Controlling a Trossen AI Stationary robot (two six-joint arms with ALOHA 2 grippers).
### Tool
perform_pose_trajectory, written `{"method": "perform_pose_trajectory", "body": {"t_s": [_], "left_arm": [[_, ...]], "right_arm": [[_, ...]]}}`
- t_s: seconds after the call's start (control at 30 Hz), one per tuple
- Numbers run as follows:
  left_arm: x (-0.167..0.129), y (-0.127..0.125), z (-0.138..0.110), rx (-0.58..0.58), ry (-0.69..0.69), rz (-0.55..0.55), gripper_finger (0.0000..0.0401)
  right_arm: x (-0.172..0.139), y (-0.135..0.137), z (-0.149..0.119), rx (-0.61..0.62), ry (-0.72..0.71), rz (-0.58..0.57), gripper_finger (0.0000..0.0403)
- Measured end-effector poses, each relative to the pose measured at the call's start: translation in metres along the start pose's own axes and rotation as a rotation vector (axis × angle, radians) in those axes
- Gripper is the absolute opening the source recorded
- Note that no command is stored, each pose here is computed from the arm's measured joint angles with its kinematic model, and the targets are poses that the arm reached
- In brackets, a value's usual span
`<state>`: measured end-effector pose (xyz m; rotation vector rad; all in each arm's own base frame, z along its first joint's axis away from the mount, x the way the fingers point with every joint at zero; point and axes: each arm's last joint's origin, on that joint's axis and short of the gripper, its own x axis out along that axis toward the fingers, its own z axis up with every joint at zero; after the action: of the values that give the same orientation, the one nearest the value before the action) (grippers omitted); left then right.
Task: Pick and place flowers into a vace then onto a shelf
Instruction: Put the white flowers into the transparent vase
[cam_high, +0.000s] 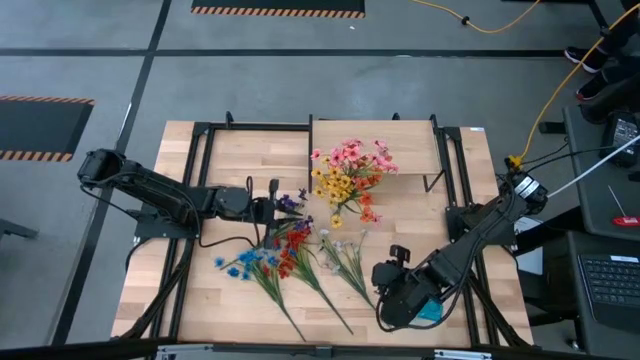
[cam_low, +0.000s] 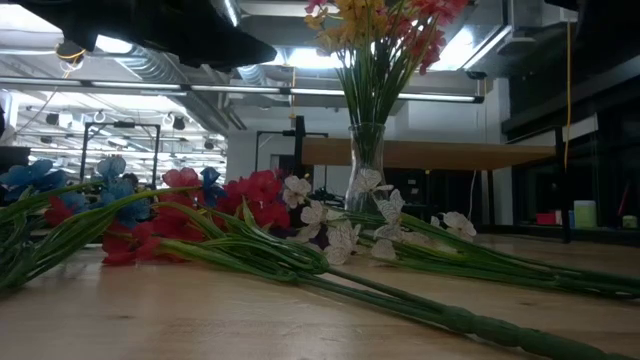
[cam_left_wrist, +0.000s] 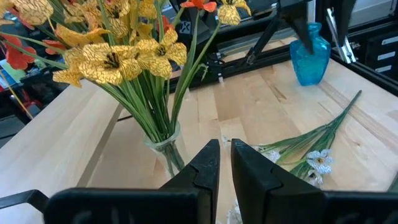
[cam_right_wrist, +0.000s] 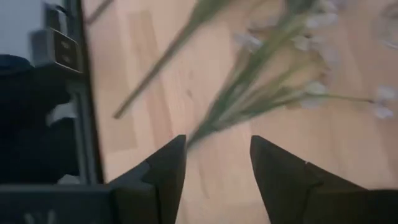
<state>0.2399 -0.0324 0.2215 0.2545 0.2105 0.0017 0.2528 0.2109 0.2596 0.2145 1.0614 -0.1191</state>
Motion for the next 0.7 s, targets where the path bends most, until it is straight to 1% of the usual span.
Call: {"method": "perform_pose_trajectory", "body": {"t_s": [0.13, 0.27, 0.4, 0.7], "left_arm": [[0.0, 0.0, -0.001, 0.001, 0.006, -0.001, 0.0033], [0.0, 0.0, -0.001, -0.004, 0.014, -0.003, 0.0033], [0.0, 0.0, -0.002, -0.041, 0.016, -0.003, 0.0033], [0.0, 0.0, -0.002, -0.046, 0.017, -0.003, 0.0033]], "right_arm": [[0.007, 0.005, 0.001, 0.011, -0.016, 0.02, 0.0183], [0.019, 0.008, -0.002, 0.058, 0.015, -0.009, 0.0184], [0.033, 0.011, -0.006, 0.093, 0.038, -0.035, 0.0184], [0.075, 0.018, -0.014, 0.102, 0.107, -0.08, 0.0184]]}}
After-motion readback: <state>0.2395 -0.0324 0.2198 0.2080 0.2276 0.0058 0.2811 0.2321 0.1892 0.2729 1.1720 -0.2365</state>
